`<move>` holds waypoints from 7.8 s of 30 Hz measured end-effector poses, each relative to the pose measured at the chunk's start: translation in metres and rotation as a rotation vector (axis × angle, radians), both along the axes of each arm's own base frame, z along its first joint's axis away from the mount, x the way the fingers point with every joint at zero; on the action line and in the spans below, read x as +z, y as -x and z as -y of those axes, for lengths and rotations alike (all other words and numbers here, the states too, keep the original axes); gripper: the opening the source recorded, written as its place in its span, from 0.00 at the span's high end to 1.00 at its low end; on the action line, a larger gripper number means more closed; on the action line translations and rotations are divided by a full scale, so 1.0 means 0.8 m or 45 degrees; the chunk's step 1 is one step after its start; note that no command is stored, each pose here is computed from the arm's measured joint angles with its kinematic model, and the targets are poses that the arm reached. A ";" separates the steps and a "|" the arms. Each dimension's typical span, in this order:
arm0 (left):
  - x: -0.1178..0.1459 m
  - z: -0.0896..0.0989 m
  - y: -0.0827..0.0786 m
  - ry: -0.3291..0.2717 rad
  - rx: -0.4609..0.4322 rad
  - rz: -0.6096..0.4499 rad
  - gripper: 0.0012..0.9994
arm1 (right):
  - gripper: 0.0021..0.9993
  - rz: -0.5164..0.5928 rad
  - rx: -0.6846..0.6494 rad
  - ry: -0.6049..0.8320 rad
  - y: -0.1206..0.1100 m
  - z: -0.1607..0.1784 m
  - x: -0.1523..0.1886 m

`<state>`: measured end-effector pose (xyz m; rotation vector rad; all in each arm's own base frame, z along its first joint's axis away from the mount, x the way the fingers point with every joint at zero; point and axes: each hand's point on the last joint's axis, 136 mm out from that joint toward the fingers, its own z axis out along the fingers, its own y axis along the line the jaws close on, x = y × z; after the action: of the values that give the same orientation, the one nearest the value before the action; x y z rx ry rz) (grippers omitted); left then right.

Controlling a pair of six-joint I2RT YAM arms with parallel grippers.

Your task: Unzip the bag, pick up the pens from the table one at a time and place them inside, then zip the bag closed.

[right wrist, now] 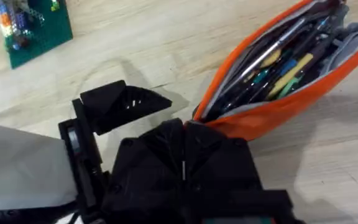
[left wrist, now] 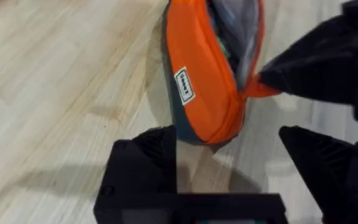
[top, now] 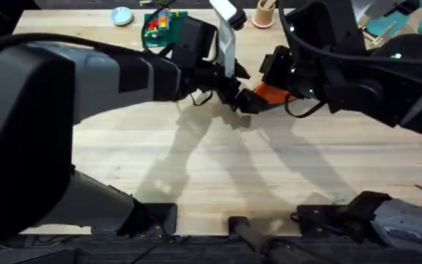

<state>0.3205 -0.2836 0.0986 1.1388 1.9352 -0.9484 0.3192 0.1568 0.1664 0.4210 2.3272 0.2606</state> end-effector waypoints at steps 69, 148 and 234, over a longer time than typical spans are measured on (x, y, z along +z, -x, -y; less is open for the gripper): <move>-0.008 0.037 -0.009 -0.075 0.135 0.090 0.96 | 0.97 -0.022 -0.046 0.084 -0.016 0.046 -0.004; 0.046 -0.026 0.061 -0.265 -0.137 0.249 0.00 | 0.00 -0.016 0.378 0.129 0.042 0.095 0.048; 0.042 -0.055 0.065 -0.265 -0.292 0.350 0.00 | 0.91 -0.303 0.771 0.053 0.000 0.030 -0.075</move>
<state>0.2685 -0.2400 0.1326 1.5517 1.7334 -0.6721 0.3188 0.1332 0.1064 -0.3051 2.6410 0.4684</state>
